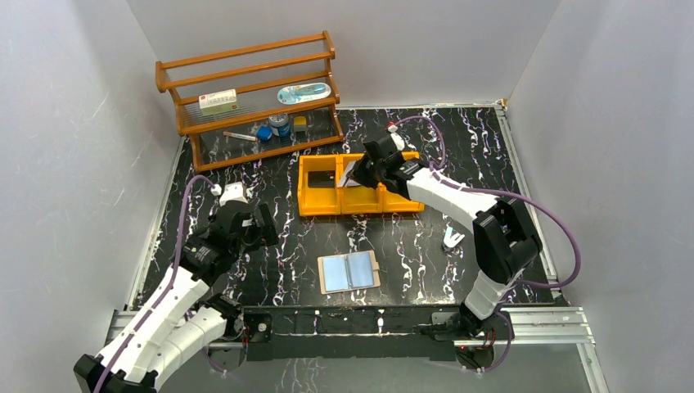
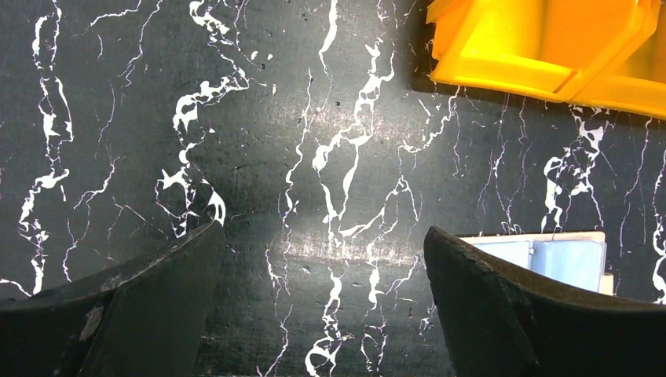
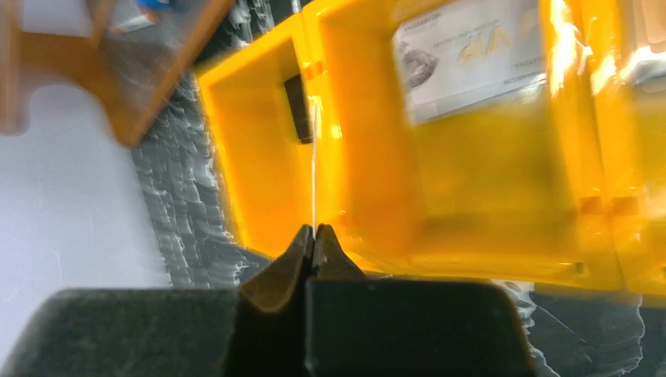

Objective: Take the credit cards out of the card holder

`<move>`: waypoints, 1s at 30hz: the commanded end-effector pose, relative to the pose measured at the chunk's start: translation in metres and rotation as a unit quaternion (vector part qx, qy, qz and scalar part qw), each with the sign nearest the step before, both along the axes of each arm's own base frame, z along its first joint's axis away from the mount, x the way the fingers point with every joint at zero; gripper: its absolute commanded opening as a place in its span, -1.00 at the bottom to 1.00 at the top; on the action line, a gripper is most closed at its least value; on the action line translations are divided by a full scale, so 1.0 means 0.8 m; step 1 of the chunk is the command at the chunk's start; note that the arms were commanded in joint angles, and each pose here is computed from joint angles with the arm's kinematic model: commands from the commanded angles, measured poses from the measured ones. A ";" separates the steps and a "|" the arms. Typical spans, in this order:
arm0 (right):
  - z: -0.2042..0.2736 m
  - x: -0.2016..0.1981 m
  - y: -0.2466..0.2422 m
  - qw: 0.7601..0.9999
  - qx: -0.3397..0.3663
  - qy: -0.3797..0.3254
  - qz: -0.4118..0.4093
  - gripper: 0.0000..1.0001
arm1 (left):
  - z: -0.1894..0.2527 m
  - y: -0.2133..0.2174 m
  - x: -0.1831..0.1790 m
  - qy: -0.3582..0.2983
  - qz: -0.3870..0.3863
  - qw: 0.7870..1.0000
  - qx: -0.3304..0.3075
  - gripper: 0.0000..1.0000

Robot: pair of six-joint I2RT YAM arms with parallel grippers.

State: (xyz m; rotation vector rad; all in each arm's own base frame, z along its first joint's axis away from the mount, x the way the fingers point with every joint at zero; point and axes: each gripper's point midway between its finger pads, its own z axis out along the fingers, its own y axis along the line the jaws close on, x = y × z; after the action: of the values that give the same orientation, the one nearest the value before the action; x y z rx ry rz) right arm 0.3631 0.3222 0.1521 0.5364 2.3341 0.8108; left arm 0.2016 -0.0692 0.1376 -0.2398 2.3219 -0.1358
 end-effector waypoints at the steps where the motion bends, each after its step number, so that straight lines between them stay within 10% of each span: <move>1: 0.013 0.024 -0.055 0.826 -0.371 -0.266 0.330 -1.00 | 0.001 0.003 0.007 -0.005 -0.003 1.000 0.017 0.97; 3: 0.023 0.017 -0.049 0.820 -0.356 -0.288 0.343 -1.00 | -0.001 0.001 0.007 0.001 -0.006 1.000 0.018 0.97; 4: 0.032 0.010 -0.042 0.836 -0.322 -0.292 0.334 -0.03 | -0.001 -0.001 0.007 0.003 -0.009 1.000 0.016 0.97; 5: 0.042 0.000 -0.032 0.848 -0.282 -0.297 0.337 -0.93 | -0.001 -0.002 0.007 0.004 -0.011 1.000 0.015 0.97; 6: 0.045 -0.011 -0.024 0.858 -0.247 -0.298 0.339 -1.00 | -0.001 -0.004 0.007 0.005 -0.014 1.000 0.013 0.97; 13: 0.064 -0.017 -0.027 0.878 -0.201 -0.315 0.298 -1.00 | 0.001 -0.006 0.006 0.001 -0.018 1.000 0.007 0.97; 30: 0.007 0.047 -0.034 0.688 -0.440 -0.339 0.468 -1.00 | 0.001 -0.005 0.006 -0.002 -0.018 1.000 0.009 0.97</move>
State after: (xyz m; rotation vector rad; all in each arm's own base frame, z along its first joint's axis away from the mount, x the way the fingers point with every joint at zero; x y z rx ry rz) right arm 0.3827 0.2928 0.1439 -1.0706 1.9379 0.2144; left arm 0.2039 -0.0733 0.1324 -0.1988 2.3495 -0.1315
